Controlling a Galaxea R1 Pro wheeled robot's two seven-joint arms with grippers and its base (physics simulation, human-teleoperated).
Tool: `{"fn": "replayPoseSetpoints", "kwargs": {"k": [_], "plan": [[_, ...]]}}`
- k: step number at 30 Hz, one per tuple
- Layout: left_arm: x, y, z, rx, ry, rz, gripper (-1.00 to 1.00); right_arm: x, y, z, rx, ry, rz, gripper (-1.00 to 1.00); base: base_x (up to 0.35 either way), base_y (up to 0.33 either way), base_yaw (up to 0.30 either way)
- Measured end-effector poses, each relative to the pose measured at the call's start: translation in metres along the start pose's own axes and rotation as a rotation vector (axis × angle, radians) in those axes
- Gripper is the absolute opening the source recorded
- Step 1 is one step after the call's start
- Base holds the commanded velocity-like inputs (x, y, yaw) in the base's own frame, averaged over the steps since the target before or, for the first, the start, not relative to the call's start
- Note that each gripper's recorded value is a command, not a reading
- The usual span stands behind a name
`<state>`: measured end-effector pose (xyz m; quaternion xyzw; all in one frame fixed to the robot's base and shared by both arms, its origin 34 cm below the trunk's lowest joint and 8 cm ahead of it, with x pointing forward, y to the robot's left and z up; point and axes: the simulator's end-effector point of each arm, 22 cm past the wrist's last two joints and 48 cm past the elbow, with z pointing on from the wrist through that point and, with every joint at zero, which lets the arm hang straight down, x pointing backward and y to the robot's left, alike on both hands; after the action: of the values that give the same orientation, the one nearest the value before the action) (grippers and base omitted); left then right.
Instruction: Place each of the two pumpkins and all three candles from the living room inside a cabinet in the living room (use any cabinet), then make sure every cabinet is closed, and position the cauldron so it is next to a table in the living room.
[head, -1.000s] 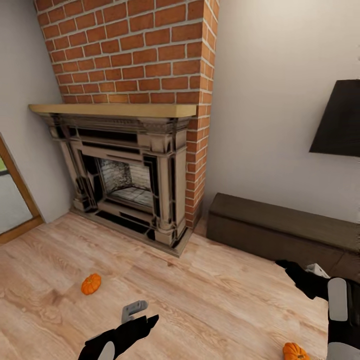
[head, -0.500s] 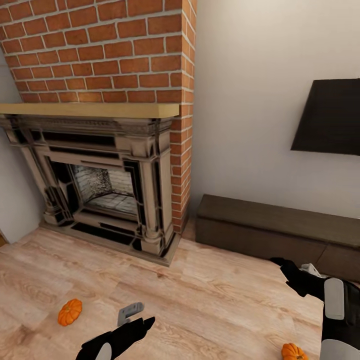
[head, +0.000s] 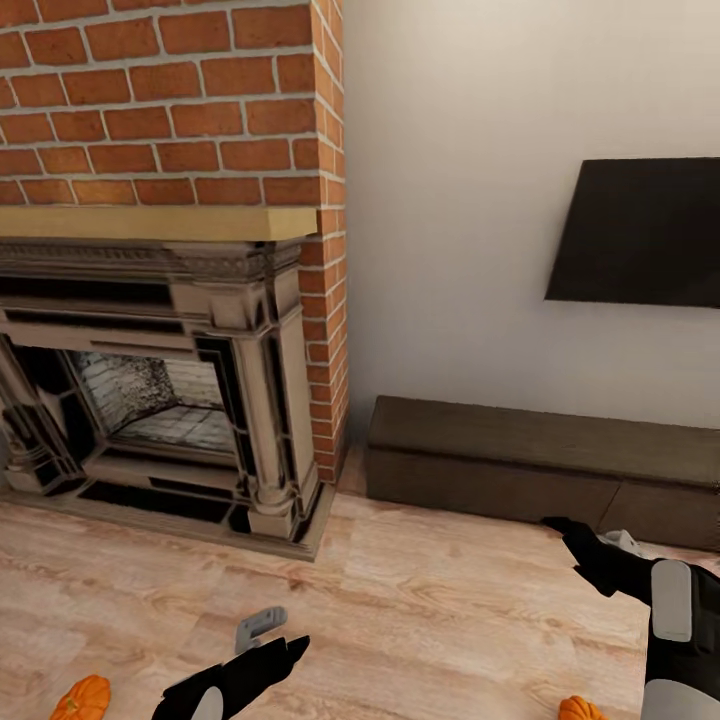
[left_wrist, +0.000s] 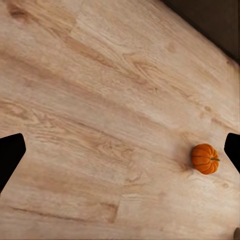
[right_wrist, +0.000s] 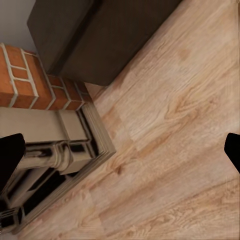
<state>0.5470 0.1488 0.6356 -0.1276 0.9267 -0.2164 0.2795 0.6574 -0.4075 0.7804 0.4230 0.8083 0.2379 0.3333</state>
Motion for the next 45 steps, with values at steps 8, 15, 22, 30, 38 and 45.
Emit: {"fn": "replayPoseSetpoints", "kwargs": {"k": [8, 15, 22, 30, 38, 45], "plan": [[0.004, 0.025, -0.015, -0.03, -0.014, -0.027, 1.0, 0.002, -0.004, 0.002, 0.005, 0.01, 0.006, 1.0, 0.304, 0.13, -0.262], [0.019, 0.076, -0.044, -0.107, -0.018, -0.038, 1.0, 0.003, -0.005, 0.003, 0.006, 0.013, 0.008, 1.0, 0.305, 0.136, -0.262], [0.09, 0.154, -0.088, -0.247, 0.011, -0.087, 1.0, 0.004, -0.005, 0.003, 0.005, 0.014, 0.009, 1.0, 0.304, 0.181, -0.262], [0.146, 0.193, -0.128, -0.347, -0.052, -0.131, 1.0, 0.007, -0.003, 0.004, 0.002, 0.02, 0.012, 1.0, 0.302, 0.198, -0.233], [0.196, 0.215, -0.151, -0.419, -0.122, -0.247, 1.0, 0.024, -0.005, 0.014, -0.001, 0.065, 0.016, 1.0, 0.301, 0.176, -0.017], [0.233, 0.235, -0.162, -0.486, -0.122, -0.294, 1.0, 0.033, 0.008, 0.017, -0.089, 0.088, 0.07, 1.0, 0.306, 0.111, -0.001]]}}
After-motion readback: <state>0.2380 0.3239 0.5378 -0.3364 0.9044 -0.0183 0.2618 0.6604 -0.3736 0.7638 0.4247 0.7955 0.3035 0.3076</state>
